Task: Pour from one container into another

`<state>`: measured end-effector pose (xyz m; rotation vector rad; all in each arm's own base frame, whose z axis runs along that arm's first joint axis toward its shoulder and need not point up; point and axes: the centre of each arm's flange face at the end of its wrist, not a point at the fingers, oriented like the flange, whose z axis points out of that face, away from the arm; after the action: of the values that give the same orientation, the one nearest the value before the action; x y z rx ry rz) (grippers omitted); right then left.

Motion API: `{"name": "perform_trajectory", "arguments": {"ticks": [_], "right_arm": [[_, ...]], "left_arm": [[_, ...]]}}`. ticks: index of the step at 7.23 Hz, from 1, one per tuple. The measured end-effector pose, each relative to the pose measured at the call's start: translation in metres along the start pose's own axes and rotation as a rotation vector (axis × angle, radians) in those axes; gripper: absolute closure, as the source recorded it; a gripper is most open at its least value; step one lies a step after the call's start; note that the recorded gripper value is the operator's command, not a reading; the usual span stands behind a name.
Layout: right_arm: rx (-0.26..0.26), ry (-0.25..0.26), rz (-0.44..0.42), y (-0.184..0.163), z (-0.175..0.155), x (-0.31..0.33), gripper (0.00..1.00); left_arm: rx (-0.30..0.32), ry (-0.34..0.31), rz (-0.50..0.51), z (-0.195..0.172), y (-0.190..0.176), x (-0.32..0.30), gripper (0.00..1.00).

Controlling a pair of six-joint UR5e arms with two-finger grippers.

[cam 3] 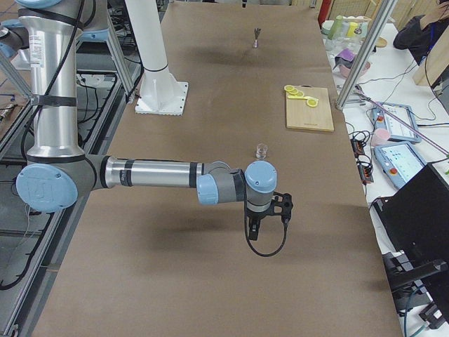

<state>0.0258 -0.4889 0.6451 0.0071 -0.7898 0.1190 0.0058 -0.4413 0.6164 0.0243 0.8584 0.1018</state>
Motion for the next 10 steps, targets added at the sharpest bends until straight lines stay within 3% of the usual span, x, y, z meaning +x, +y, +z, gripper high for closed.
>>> {"name": "perform_trajectory", "arguments": {"ticks": [2, 3, 7, 10], "right_arm": [[0.000, 0.000, 0.000, 0.000, 0.000, 0.000, 0.00], [-0.001, 0.001, 0.001, 0.000, 0.001, 0.001, 0.00], [0.001, -0.001, -0.002, -0.001, 0.000, -0.001, 0.00], [0.024, -0.012, -0.064, -0.009, -0.005, -0.021, 0.00]], "left_arm": [[0.027, 0.002, 0.031, -0.006, -0.001, 0.006, 0.01], [0.076, 0.006, 0.087, -0.010, 0.002, 0.010, 0.01], [0.351, 0.029, 0.399, -0.026, 0.039, 0.026, 0.01], [0.588, -0.054, 0.665, -0.022, 0.057, 0.055, 0.01]]}}
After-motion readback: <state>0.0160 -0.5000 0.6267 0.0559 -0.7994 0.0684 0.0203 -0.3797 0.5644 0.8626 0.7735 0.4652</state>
